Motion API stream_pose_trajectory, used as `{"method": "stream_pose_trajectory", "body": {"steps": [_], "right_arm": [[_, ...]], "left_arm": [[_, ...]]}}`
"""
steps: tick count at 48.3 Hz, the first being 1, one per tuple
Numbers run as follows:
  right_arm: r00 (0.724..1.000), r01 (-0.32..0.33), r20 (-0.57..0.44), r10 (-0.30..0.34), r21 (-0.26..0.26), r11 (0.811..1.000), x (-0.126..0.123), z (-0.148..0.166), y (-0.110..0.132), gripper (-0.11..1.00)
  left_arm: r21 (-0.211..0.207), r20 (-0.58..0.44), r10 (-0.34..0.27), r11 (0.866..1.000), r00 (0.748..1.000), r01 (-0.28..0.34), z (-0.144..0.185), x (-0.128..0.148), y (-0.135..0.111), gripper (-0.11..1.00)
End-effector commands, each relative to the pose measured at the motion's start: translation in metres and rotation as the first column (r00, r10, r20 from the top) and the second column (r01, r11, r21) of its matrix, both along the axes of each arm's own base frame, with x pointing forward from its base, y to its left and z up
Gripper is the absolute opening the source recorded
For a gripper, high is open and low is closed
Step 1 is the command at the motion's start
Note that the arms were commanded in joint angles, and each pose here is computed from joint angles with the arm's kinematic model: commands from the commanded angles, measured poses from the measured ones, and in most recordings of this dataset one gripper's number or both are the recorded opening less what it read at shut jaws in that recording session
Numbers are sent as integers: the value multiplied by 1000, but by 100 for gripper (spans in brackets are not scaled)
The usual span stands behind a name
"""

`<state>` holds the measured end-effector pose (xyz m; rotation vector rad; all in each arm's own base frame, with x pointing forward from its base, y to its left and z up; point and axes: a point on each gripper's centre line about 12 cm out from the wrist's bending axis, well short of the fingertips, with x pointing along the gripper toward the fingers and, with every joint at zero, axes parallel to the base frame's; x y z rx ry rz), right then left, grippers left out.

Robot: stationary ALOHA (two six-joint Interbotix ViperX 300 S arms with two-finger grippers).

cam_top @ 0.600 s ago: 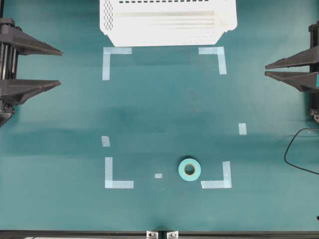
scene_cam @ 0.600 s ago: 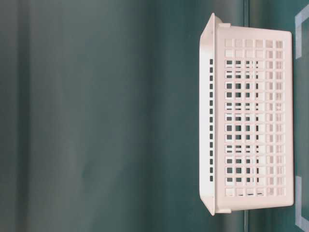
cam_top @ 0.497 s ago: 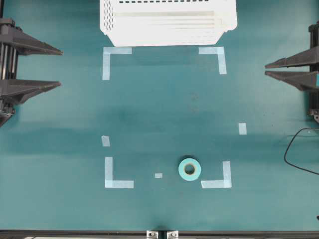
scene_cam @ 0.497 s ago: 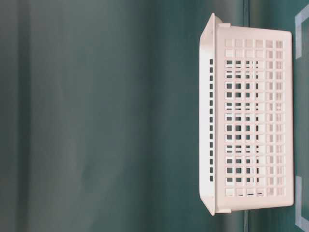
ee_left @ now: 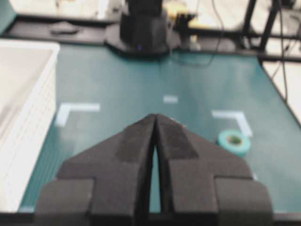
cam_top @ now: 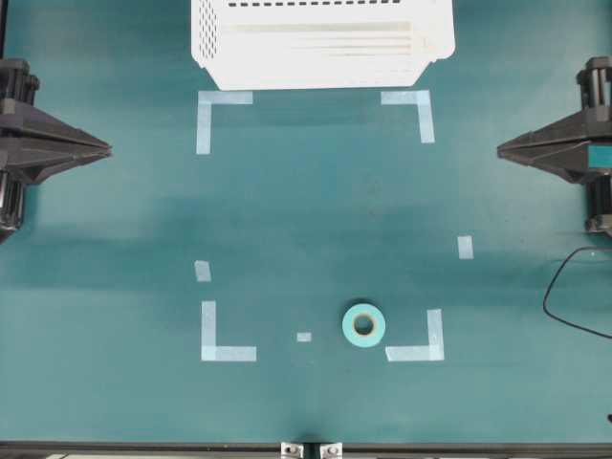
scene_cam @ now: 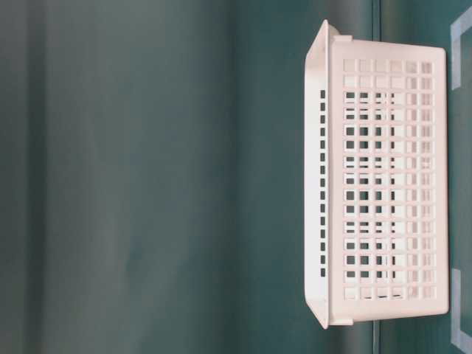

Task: Put the tape into the white basket.
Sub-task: 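Move the right gripper inward toward the teal tape roll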

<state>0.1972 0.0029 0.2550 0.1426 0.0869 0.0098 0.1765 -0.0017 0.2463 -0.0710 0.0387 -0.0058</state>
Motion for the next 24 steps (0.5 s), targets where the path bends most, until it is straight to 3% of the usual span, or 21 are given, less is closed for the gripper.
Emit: {"method": "stream_pose_trajectory", "body": {"steps": [1,6,9,24], "right_arm": [[1000,-16,-6,16,0,1000,5,6,3,1],[1000,-19,-9,19,-2,1000,7,7,4,2],[1000,-20,-5,20,-4,1000,7,8,4,11],[1000,-20,8,20,-4,1000,7,13,4,92]], "left_arm": [[-1,-32,-12,1000,999,12,-1,-1,-2,-11],[2,-43,-19,1000,999,19,-1,-3,-3,-11],[3,-40,-21,1000,999,21,0,-3,-3,-11],[7,-29,-22,1000,999,22,-2,-10,-3,-11]]}}
